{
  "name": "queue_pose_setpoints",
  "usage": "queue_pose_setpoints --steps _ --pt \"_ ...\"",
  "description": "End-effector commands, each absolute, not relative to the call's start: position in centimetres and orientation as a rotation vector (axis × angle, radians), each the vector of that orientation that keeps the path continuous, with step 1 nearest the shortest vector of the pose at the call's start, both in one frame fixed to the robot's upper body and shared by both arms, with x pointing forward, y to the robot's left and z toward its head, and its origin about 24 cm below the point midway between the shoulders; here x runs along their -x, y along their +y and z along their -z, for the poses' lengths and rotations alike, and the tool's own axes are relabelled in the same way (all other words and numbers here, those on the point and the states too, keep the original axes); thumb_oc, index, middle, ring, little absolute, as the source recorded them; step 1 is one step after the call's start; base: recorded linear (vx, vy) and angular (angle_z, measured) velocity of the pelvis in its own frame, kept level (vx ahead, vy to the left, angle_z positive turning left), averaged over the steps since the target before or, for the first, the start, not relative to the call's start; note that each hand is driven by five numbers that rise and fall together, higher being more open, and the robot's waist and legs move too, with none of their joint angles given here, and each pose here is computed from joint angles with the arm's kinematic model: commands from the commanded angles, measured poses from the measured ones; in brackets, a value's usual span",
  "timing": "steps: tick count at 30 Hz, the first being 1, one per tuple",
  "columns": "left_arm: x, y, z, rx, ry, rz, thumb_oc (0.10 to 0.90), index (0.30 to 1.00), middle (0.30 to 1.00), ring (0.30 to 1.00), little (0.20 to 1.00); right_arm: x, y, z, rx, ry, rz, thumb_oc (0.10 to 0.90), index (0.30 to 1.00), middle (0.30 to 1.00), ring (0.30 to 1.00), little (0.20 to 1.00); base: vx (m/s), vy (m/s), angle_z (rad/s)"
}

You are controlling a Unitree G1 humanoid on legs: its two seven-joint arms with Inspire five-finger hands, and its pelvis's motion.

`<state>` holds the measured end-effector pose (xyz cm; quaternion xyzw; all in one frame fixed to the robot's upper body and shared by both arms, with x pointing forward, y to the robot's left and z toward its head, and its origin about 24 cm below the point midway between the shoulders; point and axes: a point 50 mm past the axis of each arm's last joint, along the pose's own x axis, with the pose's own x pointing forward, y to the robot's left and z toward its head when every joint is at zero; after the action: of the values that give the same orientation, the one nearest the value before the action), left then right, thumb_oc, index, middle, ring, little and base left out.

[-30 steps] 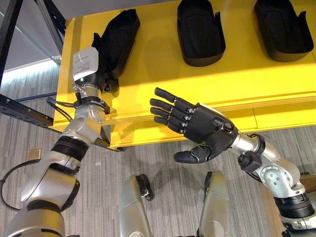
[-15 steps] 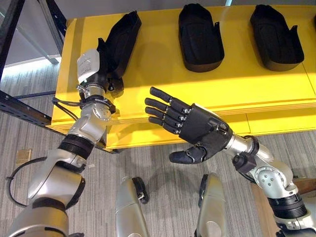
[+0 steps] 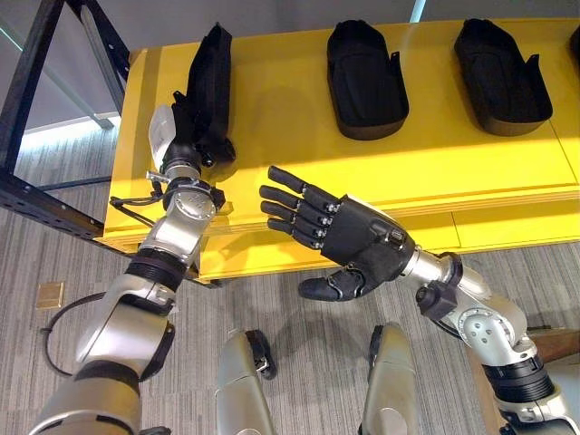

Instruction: Move parts from the plastic box to the shelf.

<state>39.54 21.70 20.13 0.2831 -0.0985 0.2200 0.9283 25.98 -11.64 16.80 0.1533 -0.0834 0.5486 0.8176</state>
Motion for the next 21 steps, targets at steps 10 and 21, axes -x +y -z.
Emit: queue_pose_setpoints --steps 10,21 --pt "-39.5 20.3 -20.6 -0.621 -0.275 -0.406 0.900 1.000 1.000 1.000 1.000 -24.1 -9.9 -20.4 -0.393 -0.409 -1.289 0.900 1.000 1.000 1.000 1.000 0.00 0.000 0.00" --pt "-39.4 18.7 -19.6 -0.555 -0.241 -0.253 0.900 1.000 1.000 1.000 1.000 -23.9 -9.6 -20.5 -0.383 -0.407 -1.282 0.900 1.000 1.000 1.000 1.000 0.00 0.000 0.00"
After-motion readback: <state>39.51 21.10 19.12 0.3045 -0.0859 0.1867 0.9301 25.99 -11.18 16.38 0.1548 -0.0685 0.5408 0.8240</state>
